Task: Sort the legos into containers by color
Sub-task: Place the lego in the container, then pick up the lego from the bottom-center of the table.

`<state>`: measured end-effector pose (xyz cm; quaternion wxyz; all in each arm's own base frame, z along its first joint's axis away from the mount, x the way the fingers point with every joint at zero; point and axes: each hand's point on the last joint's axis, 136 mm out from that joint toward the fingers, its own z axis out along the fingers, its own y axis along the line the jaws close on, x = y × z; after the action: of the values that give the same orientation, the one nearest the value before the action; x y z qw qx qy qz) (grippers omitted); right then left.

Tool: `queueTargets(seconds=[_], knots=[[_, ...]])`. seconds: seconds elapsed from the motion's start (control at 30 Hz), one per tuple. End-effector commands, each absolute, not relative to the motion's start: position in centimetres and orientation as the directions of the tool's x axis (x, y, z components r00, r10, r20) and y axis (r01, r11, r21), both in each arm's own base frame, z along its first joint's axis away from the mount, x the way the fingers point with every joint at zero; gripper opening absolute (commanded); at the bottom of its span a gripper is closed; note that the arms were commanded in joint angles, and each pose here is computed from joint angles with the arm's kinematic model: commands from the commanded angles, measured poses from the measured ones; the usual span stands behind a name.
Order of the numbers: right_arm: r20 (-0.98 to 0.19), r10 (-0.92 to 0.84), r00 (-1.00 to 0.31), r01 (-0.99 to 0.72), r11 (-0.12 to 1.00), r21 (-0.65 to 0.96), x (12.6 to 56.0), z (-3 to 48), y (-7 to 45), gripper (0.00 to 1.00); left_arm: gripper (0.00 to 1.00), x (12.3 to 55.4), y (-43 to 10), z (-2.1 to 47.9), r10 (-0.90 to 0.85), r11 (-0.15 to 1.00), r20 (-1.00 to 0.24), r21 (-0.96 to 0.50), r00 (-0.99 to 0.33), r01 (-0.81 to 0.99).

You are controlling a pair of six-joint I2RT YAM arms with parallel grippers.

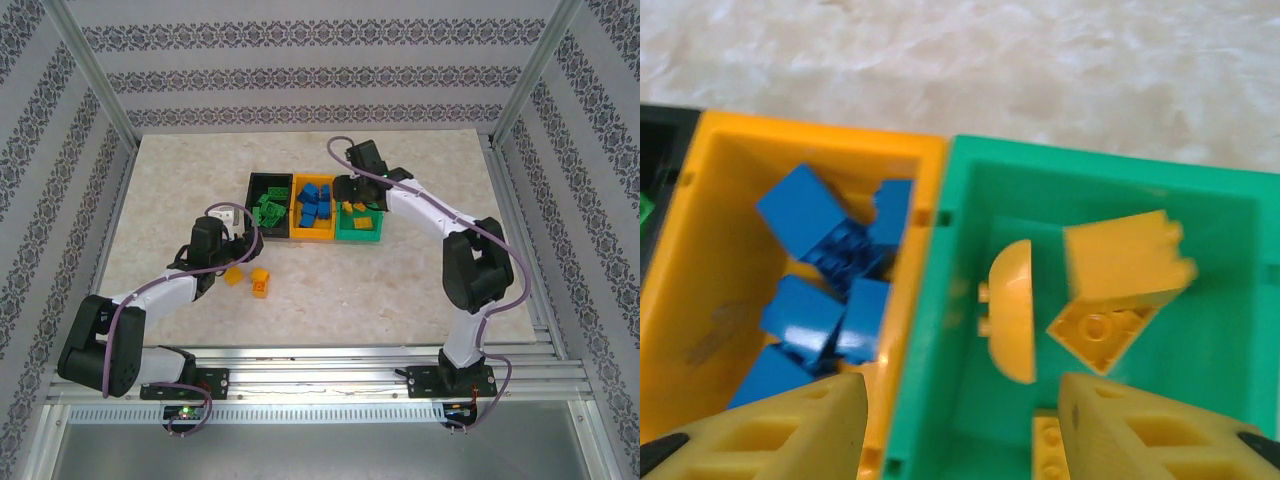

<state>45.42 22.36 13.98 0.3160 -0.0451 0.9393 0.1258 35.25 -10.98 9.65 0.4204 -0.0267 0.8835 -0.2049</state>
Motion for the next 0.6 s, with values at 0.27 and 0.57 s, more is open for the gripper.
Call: queueTargets(seconds=[0.27, 0.57], knots=[[-0.532, -0.296, -0.793, -0.467, 0.857, 0.219, 34.0, 11.8, 32.2, 0.55, 0.62, 36.0, -9.9, 9.6, -0.285, 0.902, -0.720, -0.426, -0.633, 0.078], [-0.457, -0.415, -0.786, -0.569, 0.776, 0.273, 27.2, 9.2, 39.1, 0.56, 0.62, 36.1, -8.2, 8.6, -0.380, 0.871, -0.666, -0.490, -0.642, -0.006]])
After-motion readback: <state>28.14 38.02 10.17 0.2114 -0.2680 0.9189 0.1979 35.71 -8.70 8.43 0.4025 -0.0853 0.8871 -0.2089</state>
